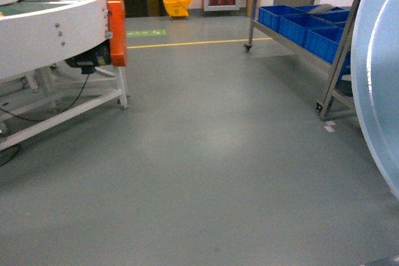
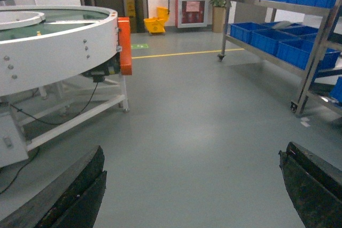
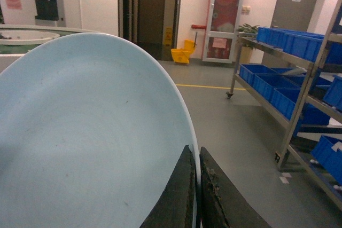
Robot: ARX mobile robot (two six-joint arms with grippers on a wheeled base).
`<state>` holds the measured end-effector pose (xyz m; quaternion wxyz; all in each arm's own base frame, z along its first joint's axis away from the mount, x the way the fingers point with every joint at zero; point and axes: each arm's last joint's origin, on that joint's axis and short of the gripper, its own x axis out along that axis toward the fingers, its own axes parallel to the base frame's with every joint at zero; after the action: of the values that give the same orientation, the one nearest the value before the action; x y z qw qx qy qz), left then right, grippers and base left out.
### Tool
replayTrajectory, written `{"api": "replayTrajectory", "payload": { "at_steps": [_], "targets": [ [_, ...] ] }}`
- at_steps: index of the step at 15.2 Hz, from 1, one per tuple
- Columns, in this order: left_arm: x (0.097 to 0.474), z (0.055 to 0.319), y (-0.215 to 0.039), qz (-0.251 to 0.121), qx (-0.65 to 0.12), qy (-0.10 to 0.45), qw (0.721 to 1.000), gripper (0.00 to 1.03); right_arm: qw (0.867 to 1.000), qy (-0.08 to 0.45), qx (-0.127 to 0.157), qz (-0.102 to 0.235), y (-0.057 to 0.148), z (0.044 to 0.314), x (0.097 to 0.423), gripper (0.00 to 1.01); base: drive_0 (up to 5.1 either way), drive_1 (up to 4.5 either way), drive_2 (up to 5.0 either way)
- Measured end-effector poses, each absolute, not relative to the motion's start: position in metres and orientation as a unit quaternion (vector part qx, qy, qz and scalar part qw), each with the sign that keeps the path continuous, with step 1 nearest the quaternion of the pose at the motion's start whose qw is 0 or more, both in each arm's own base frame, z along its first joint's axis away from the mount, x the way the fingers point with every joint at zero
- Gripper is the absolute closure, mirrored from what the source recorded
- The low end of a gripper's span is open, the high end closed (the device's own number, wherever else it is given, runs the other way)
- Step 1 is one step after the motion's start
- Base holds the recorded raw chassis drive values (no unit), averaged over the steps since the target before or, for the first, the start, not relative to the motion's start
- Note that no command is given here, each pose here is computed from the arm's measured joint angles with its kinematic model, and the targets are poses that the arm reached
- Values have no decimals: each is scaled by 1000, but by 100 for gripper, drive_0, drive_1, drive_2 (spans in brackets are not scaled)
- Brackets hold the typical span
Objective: Place blue tray on left shelf second layer neatly
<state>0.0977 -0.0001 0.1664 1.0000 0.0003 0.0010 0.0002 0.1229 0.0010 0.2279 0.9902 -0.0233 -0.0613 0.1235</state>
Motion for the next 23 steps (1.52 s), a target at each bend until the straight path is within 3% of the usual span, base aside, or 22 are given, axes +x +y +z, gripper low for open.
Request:
{"api": "replayTrajectory", "payload": {
  "at_steps": [23],
  "targets": [
    [98, 166, 0, 0, 0, 2, 1000, 5, 990, -61, -23, 123, 1, 228, 123, 99, -167, -167, -167]
  ]
}}
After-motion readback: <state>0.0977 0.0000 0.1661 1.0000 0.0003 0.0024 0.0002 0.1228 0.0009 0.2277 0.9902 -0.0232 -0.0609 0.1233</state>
